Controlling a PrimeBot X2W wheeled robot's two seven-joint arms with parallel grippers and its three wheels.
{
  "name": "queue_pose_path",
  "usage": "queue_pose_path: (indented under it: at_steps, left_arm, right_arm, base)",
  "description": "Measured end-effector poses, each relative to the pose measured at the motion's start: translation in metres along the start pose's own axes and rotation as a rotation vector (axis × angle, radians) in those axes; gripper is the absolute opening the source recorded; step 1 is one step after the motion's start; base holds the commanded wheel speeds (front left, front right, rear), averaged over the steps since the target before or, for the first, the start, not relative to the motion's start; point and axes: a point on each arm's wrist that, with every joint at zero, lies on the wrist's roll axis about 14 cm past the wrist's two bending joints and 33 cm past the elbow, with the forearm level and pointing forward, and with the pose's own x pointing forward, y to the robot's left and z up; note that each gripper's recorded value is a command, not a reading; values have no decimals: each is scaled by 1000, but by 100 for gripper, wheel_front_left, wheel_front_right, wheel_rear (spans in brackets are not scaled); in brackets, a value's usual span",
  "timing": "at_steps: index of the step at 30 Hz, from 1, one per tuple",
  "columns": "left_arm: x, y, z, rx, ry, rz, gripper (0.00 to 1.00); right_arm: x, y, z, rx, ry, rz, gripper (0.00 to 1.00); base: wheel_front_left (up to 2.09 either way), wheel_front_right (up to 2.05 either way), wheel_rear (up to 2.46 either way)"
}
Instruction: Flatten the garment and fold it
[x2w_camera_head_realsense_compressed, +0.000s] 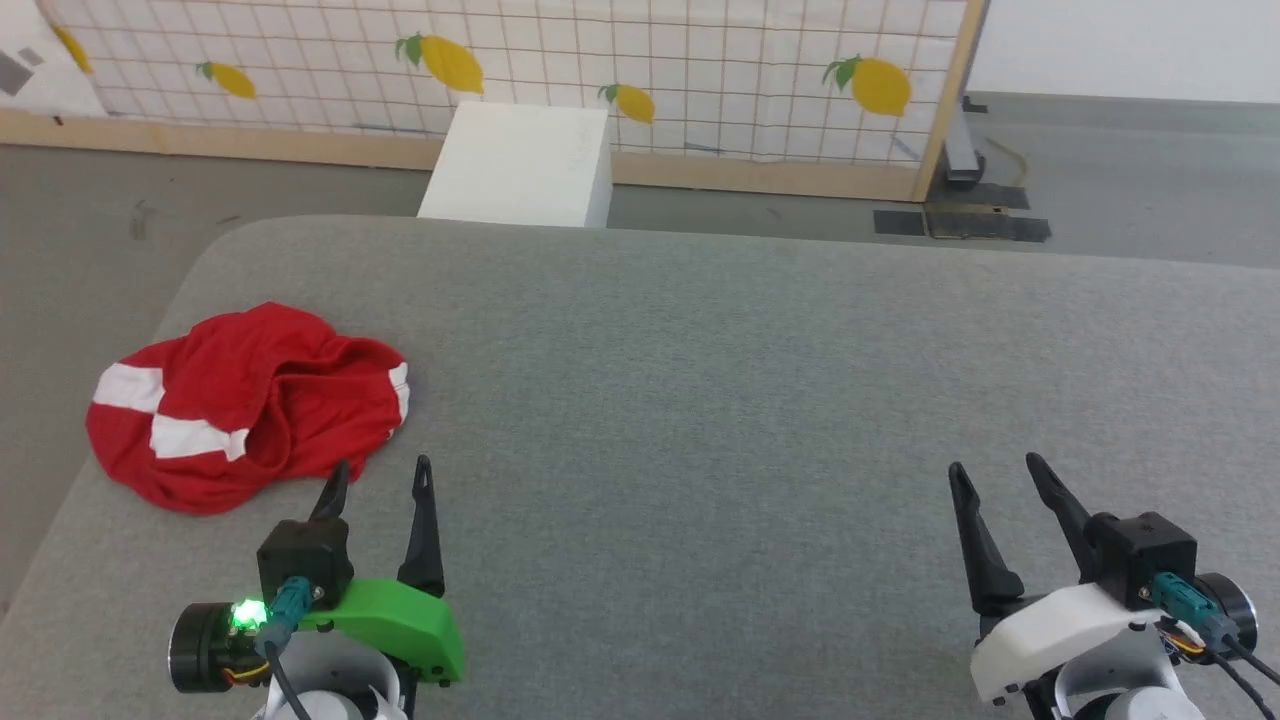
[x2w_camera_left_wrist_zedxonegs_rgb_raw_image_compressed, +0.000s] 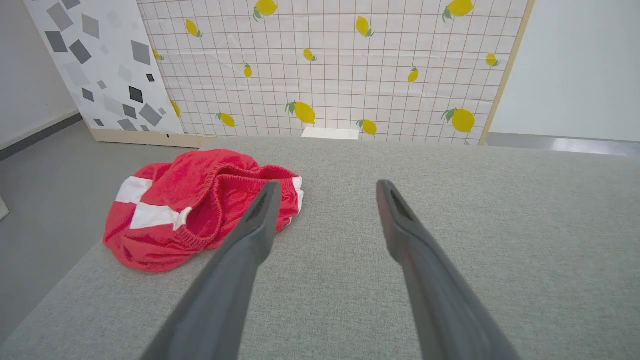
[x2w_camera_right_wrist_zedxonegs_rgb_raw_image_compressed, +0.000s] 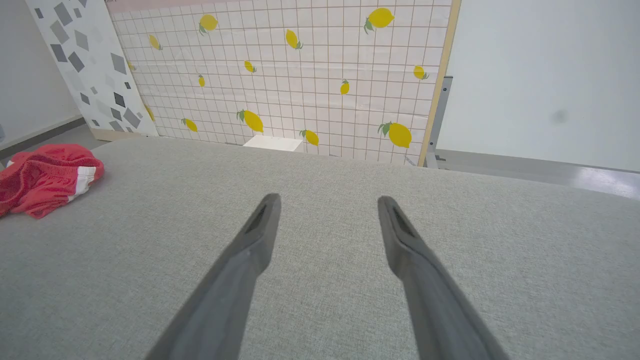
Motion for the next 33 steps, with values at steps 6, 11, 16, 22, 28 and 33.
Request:
queue_pose_path:
  at_steps: [6, 11, 16, 22, 28, 33]
  left_arm:
    - [-6, 11, 0, -23, -9, 39, 100]
    - [-11, 21, 0, -25, -14, 69, 100]
    - [-18, 31, 0, -32, -19, 106, 100]
    - [-26, 44, 0, -39, -23, 148, 100]
    - [-35, 56, -1, -43, -30, 196, 100]
    - [-43, 66, -5, -52, -24, 232, 100]
  right_arm:
    - [6, 9, -2, 11, 3, 30, 100]
    - [12, 18, -3, 14, 1, 57, 100]
    - [18, 28, -4, 22, 3, 88, 100]
    - [24, 41, -7, 38, 9, 127, 100]
    - [30, 54, -9, 47, 15, 165, 100]
    - [35, 64, -11, 50, 22, 193, 100]
  base:
    - [0, 0, 0]
    - [0, 0, 0]
    - [0, 0, 0]
    - [0, 0, 0]
    - [0, 0, 0]
    - [0, 0, 0]
